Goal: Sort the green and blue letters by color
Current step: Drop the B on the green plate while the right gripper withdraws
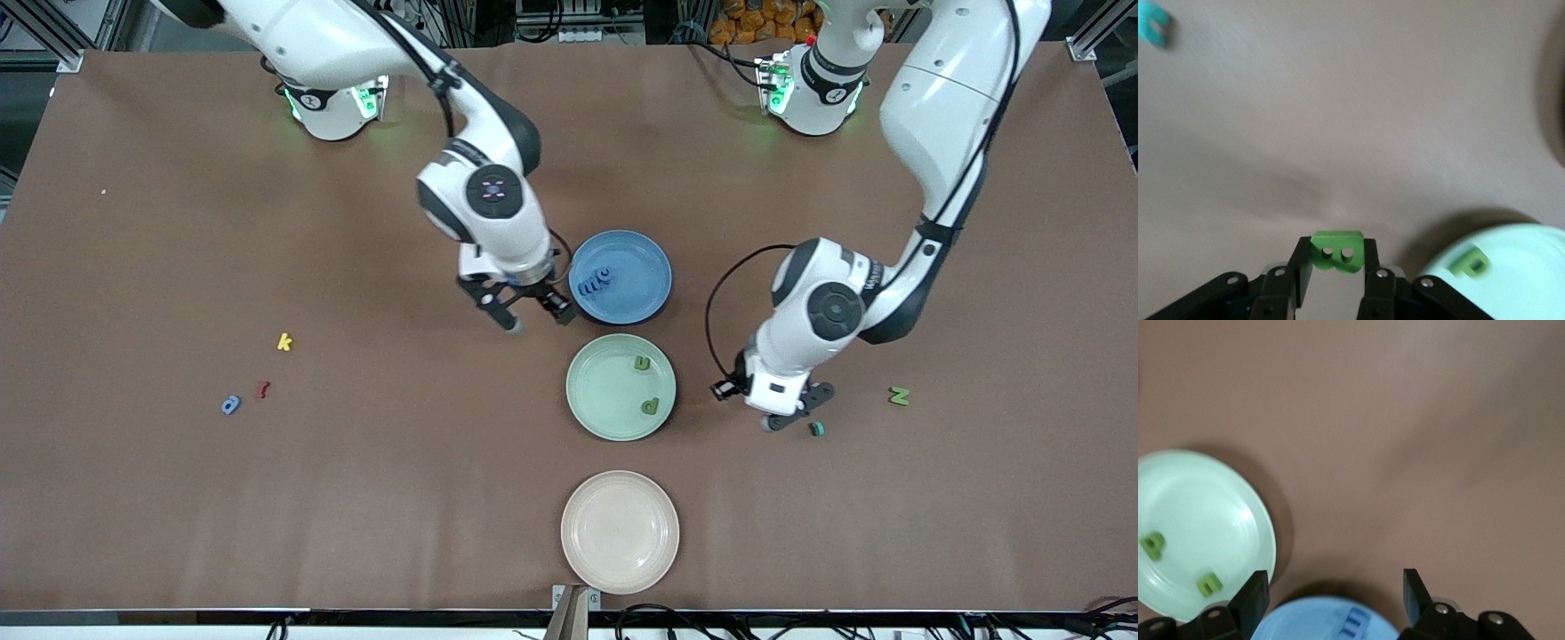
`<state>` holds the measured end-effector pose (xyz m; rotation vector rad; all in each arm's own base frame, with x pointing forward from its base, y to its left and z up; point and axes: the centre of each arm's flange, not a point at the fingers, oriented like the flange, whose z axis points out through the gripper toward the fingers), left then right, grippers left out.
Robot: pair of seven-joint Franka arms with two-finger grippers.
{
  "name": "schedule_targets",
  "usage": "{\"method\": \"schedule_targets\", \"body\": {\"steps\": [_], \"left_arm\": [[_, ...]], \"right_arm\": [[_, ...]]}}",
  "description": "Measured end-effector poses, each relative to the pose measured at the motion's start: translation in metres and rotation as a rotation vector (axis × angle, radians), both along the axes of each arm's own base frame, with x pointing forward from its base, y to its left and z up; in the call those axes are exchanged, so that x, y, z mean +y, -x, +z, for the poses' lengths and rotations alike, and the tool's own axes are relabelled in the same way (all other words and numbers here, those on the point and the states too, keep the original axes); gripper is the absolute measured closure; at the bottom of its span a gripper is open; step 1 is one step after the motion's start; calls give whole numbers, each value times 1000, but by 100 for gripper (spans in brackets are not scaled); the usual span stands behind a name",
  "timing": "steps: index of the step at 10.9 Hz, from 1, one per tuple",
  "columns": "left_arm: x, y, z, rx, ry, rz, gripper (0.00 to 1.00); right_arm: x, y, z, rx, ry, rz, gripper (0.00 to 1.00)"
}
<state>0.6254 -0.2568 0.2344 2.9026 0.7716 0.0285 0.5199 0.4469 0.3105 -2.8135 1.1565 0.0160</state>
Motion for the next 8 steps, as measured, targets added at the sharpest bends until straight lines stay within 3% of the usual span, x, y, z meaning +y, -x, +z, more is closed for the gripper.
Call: {"method": "schedule_targets", "body": {"steps": [3,6,8], "left_arm": [[-83,29,14,-5,26,54,65],[-131,52,18,-7,33,57,63],[-127,50,10,-25,-8,47,39]], "right_arm": [[-105,-59,45,-40,41,143,10],[-235,-109,42,-44,71,290,10],[-303,-128,41,-51,83,372,10]]}}
